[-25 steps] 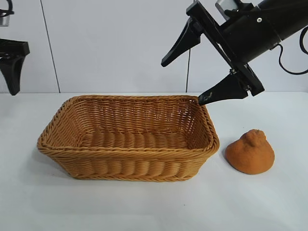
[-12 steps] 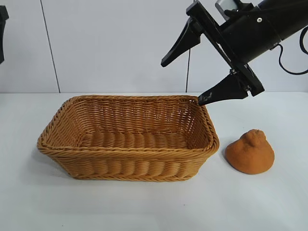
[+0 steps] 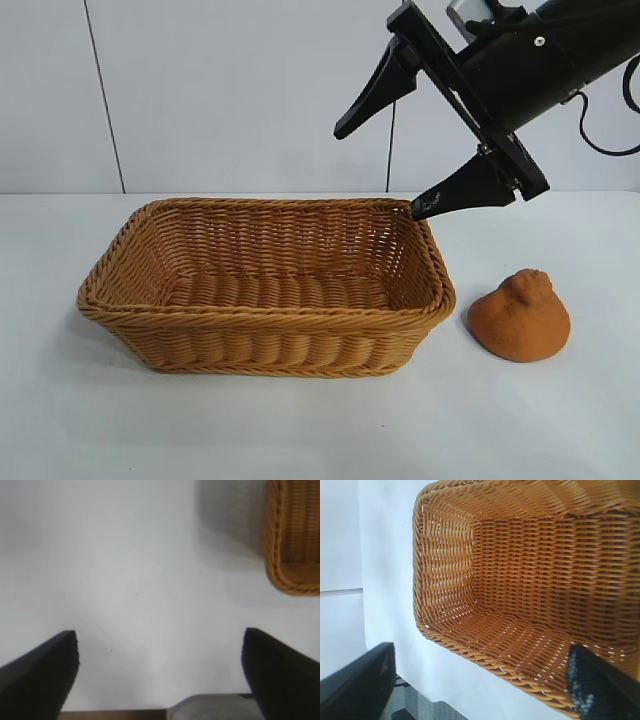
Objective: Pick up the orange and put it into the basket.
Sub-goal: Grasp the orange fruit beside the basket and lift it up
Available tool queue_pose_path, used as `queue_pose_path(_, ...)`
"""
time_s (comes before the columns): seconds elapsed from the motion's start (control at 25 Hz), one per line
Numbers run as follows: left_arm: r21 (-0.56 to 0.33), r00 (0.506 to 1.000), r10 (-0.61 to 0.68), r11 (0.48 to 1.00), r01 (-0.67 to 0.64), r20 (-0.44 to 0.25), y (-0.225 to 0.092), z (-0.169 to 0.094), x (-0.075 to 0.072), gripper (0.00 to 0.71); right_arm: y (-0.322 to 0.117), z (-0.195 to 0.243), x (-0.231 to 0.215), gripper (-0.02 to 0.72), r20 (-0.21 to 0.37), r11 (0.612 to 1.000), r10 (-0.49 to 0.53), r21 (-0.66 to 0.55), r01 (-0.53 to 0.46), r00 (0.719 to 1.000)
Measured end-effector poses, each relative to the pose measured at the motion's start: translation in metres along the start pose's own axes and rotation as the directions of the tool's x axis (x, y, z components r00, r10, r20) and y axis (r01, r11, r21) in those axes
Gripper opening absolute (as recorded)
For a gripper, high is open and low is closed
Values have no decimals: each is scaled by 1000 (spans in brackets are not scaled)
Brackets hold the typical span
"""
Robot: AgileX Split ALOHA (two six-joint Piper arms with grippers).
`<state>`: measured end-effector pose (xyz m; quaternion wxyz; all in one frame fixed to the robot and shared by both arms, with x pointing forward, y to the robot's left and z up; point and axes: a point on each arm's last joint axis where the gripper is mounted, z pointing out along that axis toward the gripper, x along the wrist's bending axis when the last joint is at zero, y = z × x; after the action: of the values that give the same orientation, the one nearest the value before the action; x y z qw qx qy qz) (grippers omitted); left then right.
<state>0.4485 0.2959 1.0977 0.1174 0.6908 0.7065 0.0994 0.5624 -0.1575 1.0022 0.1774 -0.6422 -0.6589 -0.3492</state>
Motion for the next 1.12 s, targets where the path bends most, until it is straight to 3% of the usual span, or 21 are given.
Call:
queue_pose_path(0.16,-32,1000,4,999,-4,-9,-59,-3,3,631,0,0,0,631,0,1000,0,0,0,1000)
queue_pose_path(0.56,-353,1000,11,935,-12,-4,-154,-8,8,631,0,0,0,631,0,1000,0,0,0,1000)
queue_pose_path(0.84,-505,999,16,863,1,29,-185,-8,7,631,-3,0,2,631,-16,999,0,38,1,1000)
queue_pose_path(1.0,-531,999,17,848,4,36,-187,-9,7,631,-5,-2,3,631,-18,998,-9,67,10,1000)
queue_pose_path(1.12,-538,999,18,843,5,37,-188,-10,7,631,-3,-5,4,631,14,996,-32,89,30,999)
